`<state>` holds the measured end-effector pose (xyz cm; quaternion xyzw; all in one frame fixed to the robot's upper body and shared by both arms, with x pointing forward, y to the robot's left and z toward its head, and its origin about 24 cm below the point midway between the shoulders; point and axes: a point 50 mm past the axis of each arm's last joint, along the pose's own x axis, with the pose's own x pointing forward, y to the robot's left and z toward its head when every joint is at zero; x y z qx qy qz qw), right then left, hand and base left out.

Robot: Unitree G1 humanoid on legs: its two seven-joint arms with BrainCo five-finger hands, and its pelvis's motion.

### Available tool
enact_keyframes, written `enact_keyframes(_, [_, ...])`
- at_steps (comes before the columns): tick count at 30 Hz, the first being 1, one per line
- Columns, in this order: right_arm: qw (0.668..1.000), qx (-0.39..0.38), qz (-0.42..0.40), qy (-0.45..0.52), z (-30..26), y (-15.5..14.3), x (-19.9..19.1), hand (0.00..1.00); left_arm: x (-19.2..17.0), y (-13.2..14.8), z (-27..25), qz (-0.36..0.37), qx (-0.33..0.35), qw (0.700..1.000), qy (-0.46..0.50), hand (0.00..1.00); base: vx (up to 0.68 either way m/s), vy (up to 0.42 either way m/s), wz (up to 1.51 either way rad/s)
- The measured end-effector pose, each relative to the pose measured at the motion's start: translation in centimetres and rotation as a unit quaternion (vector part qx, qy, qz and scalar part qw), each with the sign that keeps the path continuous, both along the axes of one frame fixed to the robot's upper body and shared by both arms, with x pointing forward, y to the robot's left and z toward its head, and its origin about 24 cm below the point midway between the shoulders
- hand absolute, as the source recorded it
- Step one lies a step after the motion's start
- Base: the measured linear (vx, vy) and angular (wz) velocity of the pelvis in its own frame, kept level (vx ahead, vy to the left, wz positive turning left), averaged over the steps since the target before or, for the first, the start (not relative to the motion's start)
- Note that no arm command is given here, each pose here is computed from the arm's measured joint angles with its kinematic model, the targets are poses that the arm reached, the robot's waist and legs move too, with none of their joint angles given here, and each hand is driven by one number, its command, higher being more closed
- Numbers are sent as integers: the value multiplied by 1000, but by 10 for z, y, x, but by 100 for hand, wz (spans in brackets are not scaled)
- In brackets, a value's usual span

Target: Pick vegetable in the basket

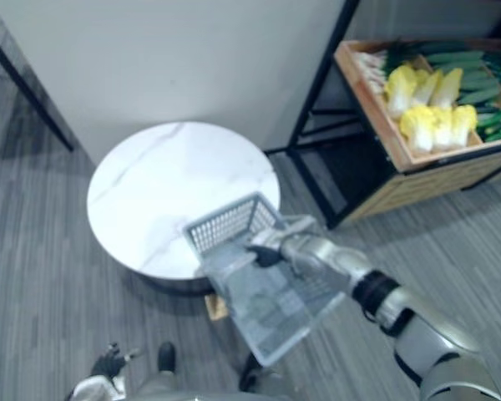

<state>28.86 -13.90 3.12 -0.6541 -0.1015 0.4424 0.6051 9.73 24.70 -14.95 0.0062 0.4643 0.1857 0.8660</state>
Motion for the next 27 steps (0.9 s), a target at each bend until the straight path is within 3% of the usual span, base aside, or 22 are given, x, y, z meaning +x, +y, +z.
enact_keyframes(10, [992,-12,-121,44,-22,-80,-46,100,-35,-9,-10,-21,-18,998,54,0,25,23,-9])
enact_keyframes(22, [975,-39,-215,41,-31,-138,-84,100,-44,-14,-12,-51,-22,996,73,0,55,6,-8])
enact_keyframes(27, [950,-85,-297,45,-44,-181,-103,100,-44,-21,-14,-80,-22,993,80,0,12,5,-4])
